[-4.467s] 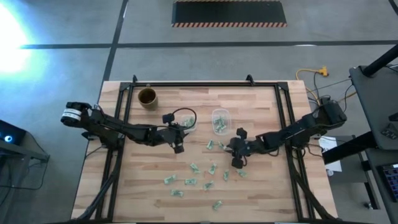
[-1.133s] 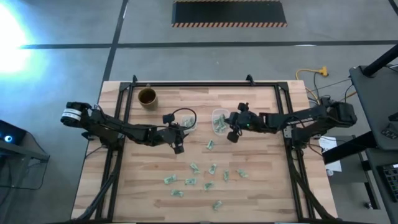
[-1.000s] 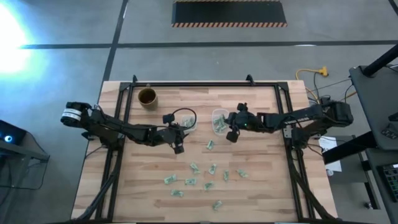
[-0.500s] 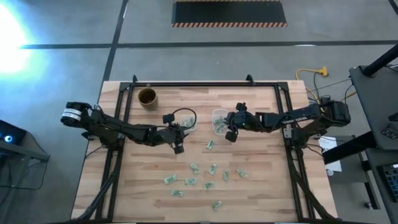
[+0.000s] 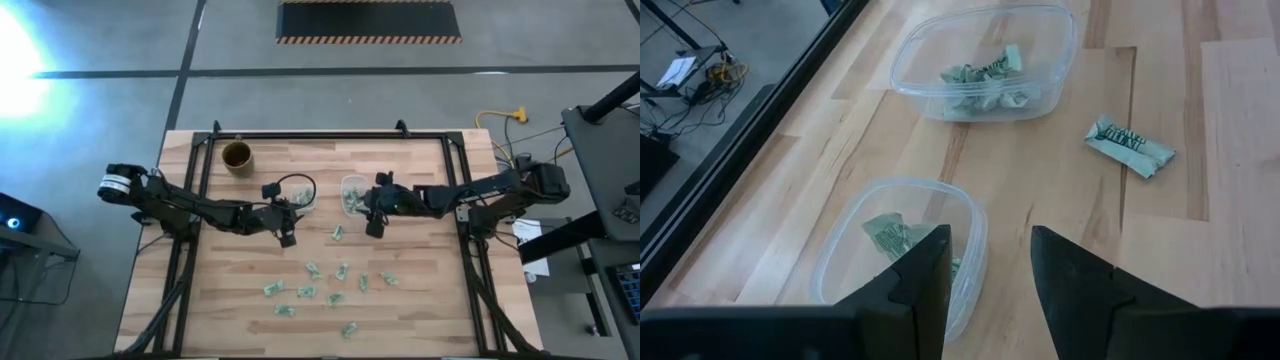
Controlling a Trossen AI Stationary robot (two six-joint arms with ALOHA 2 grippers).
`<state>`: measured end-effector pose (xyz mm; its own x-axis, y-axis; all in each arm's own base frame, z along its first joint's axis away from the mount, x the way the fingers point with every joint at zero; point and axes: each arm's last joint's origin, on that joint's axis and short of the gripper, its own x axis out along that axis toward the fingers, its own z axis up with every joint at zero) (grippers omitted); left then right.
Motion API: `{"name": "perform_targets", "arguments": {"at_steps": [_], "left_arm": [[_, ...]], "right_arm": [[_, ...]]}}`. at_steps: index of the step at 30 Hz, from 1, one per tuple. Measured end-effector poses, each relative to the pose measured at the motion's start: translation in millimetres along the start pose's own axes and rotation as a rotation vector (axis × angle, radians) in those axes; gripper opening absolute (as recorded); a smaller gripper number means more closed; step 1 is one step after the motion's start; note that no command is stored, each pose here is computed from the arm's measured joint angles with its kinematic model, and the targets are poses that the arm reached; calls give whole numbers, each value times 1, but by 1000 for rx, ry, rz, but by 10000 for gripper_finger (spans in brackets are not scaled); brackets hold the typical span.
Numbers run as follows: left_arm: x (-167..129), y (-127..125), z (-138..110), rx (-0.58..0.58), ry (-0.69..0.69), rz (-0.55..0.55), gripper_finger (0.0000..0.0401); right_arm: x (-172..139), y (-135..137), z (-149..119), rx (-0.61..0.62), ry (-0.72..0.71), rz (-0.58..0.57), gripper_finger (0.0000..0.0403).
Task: Pick and place items into bin
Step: Put the light green stevia packet into the left transparent bin
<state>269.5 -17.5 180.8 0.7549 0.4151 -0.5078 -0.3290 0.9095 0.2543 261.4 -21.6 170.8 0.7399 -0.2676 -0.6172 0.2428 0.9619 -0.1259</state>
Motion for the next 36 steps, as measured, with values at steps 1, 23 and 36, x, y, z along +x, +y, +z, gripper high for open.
{"name": "perform_targets", "arguments": {"at_steps": [1, 23, 36], "left_arm": [[0, 0, 0, 0, 0, 0, 123], [-14, -29, -2, 19, 19, -405, 123], [-23, -65, -3, 92, -26, -507, 123]], "right_arm": [[-2, 3, 0, -8, 6, 21, 155], [-46, 71, -19, -115, 105, 255, 121], [-48, 76, -27, -144, 119, 274, 107]]}}
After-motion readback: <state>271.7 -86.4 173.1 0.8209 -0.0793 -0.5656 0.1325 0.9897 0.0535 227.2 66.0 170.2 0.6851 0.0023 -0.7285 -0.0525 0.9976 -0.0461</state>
